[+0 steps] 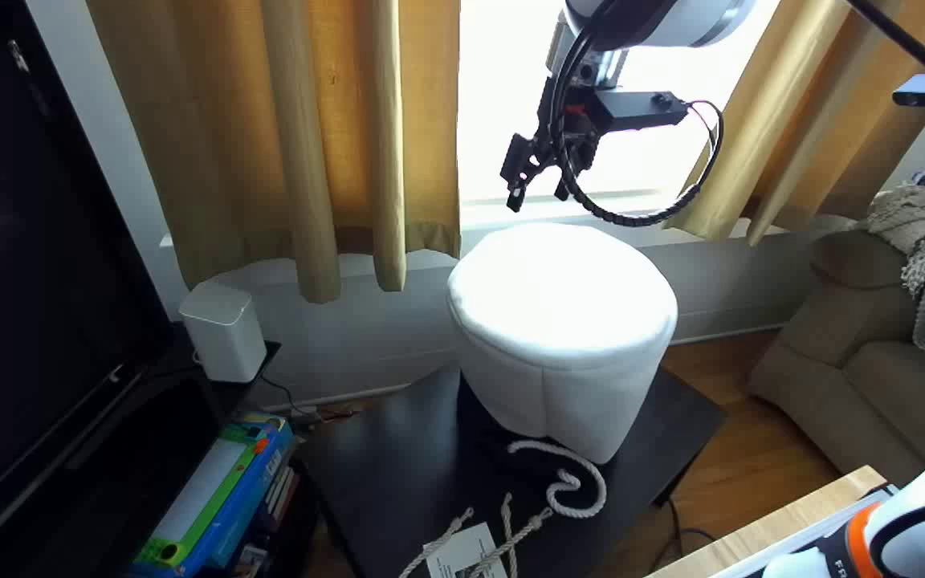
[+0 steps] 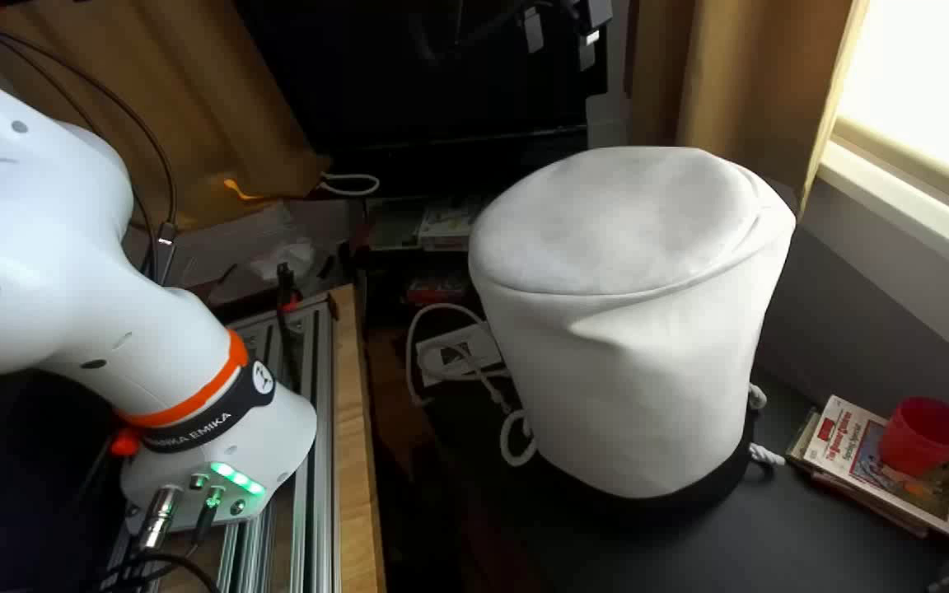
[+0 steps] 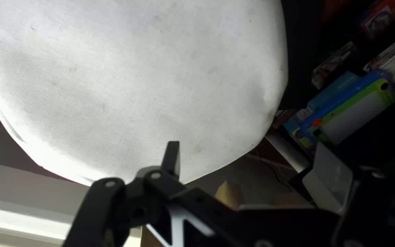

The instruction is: Turn the white bag upright

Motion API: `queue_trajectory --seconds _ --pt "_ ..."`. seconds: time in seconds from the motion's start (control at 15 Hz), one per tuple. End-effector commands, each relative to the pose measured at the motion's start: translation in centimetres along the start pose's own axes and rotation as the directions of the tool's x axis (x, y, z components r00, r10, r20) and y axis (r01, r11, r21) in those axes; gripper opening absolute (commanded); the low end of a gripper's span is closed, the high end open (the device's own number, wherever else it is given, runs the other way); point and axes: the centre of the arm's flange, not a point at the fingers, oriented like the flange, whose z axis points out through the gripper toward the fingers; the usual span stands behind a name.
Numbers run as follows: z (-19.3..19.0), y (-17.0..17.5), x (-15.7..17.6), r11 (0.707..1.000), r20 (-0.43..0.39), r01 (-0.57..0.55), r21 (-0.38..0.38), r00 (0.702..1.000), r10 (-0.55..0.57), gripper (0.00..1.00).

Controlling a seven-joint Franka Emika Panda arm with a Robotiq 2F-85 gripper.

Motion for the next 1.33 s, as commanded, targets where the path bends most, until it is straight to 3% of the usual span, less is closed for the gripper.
queue_trajectory --seconds 0.0,0.2,0.47,0.87,1.13,1.27 --pt "0.0 0.0 0.0 1.000 0.000 0.000 0.000 1.000 0.000 1.00" --pt "0.0 0.0 0.0 1.000 0.000 0.000 0.000 1.000 0.000 1.00" --pt "0.9 6.9 -0.7 0.996 0.027 -0.089 -0.011 0.996 0.089 1.00" --pt "2.2 19.0 -4.8 0.974 0.109 -0.197 0.108 0.977 0.185 1.00" --pt "4.9 23.4 -6.9 0.958 0.110 -0.186 0.217 0.980 0.165 1.00" --pt "6.4 24.9 -7.6 0.958 0.080 -0.178 0.227 0.983 0.164 1.00"
